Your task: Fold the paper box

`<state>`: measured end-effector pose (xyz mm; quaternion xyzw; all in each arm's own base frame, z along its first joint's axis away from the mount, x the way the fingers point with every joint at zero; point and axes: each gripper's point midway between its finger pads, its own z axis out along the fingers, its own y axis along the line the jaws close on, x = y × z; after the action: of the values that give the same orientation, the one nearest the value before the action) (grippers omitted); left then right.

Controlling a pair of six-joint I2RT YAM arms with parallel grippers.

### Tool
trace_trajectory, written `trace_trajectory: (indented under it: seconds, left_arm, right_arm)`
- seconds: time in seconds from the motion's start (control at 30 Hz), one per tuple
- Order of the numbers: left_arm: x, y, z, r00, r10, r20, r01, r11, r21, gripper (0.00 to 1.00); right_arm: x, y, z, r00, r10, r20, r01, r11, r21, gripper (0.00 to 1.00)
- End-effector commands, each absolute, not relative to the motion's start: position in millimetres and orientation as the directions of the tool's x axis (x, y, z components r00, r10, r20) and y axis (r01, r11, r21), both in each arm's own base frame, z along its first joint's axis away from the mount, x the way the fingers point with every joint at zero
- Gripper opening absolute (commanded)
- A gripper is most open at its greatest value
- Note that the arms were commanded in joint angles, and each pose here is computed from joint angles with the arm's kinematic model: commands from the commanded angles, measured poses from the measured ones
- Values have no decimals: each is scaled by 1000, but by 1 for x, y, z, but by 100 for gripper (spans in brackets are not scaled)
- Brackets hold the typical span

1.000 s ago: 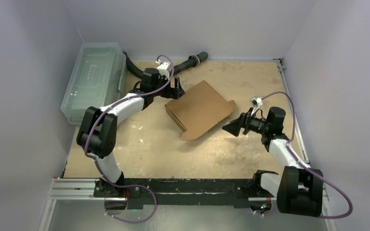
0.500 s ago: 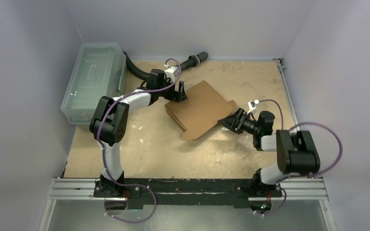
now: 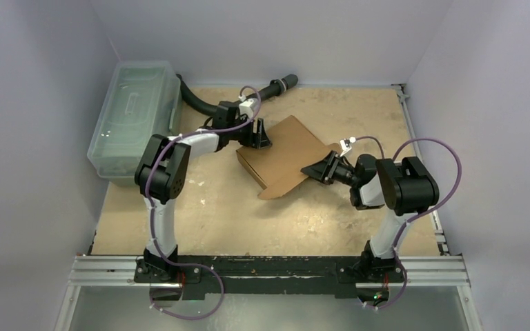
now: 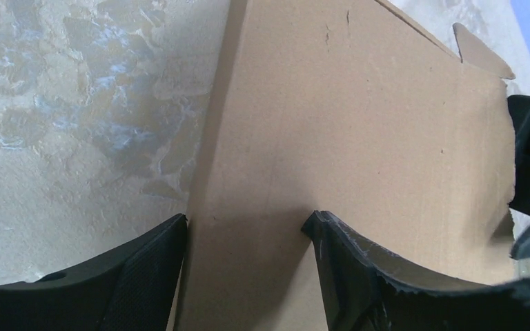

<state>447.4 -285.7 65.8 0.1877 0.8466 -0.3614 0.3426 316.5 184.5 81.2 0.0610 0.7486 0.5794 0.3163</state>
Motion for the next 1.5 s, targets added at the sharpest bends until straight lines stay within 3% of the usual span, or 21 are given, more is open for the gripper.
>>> trace_trajectory:
  seconds: [0.0, 0.1, 0.23, 0.3, 0.43, 0.63, 0.7, 0.97, 1.23, 1.4, 1.47]
  left_arm:
    - [430, -288, 46, -750, 45, -660, 527, 643, -555, 64]
    - [422, -288, 46, -760, 31, -650, 517, 636, -574, 63]
    - [414, -287, 49, -765, 12, -644, 505, 630, -589, 62]
    - [410, -287, 50, -767, 9, -641, 502, 630, -592, 62]
    - [402, -284, 50, -774, -9, -633, 488, 630, -605, 62]
    - [395, -283, 54, -776, -38, -630, 472, 629, -618, 61]
    - [394, -283, 54, -776, -47, -629, 467, 628, -623, 60]
    - [385, -283, 67, -780, -128, -613, 434, 594, -677, 64]
    - [394, -273, 108, -716, -207, -667, 433, 618, -656, 74]
    - [402, -256, 140, -652, -257, -714, 433, 646, -628, 82]
    - [399, -252, 143, -656, -261, -709, 426, 647, -632, 85]
  right_arm:
    - [332, 186, 95, -741, 482, -468, -357, 309, 882, 45]
    - [334, 185, 96, -730, 489, -477, -366, 310, 878, 32]
    - [337, 182, 92, -719, 505, -478, -346, 336, 876, 24]
    - [339, 180, 84, -721, 507, -473, -320, 363, 875, 26]
    - [340, 176, 73, -728, 510, -457, -283, 383, 879, 42]
    - [344, 170, 72, -722, 521, -455, -276, 386, 880, 45]
    - [346, 166, 72, -713, 525, -464, -276, 398, 875, 41]
    - [349, 161, 66, -729, 500, -467, -263, 426, 866, 0]
    - [350, 158, 71, -716, 491, -496, -285, 444, 850, 0]
    - [352, 146, 38, -761, 466, -451, -175, 521, 835, 0]
    - [350, 146, 27, -788, 445, -426, -148, 534, 832, 4]
